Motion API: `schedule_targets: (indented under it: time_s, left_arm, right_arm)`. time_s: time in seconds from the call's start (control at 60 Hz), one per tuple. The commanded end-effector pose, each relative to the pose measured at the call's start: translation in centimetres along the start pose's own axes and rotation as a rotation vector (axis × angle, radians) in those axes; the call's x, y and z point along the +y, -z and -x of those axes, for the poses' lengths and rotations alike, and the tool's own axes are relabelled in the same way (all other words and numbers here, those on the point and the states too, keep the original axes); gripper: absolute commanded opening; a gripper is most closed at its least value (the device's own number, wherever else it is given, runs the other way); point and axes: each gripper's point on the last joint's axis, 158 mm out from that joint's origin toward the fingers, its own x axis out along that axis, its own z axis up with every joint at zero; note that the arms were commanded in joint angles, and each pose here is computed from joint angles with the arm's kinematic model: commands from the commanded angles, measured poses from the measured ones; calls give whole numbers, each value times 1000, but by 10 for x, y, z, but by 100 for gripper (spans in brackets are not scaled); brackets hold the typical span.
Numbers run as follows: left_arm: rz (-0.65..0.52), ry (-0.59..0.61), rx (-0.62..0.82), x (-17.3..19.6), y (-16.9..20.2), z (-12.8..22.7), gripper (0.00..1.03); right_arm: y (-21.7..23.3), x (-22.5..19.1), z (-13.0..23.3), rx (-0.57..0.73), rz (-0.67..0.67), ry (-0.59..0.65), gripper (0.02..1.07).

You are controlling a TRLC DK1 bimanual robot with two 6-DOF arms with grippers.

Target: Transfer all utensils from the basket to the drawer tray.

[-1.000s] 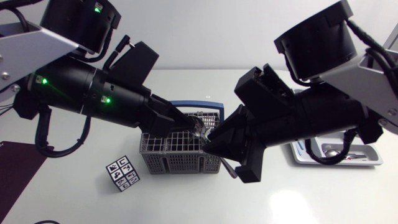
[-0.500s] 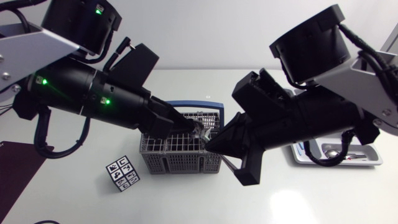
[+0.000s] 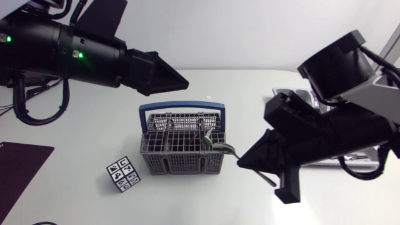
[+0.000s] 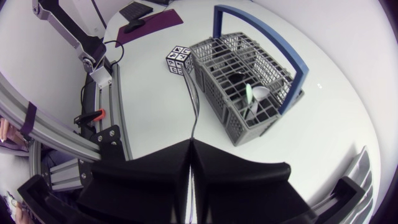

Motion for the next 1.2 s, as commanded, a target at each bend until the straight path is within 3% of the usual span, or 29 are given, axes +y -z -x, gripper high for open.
schedule_targets:
  time_s: [0.0, 0.65, 0.967, 1.183]
  left_arm:
    - [18, -28, -16, 7, -4, 3, 69]
    - [-173, -283, 116, 40, 56, -42, 69]
    - [-226, -339, 142, 46, 72, -56, 69]
    - [-239, -359, 148, 50, 77, -58, 69]
  right_arm:
    - [21, -11, 8, 20, 21, 16, 8]
    - [175, -169, 99, 108, -9, 204, 8]
    - [284, -249, 122, 345, 110, 311, 8]
    - [323, -291, 132, 433, 131, 379, 8]
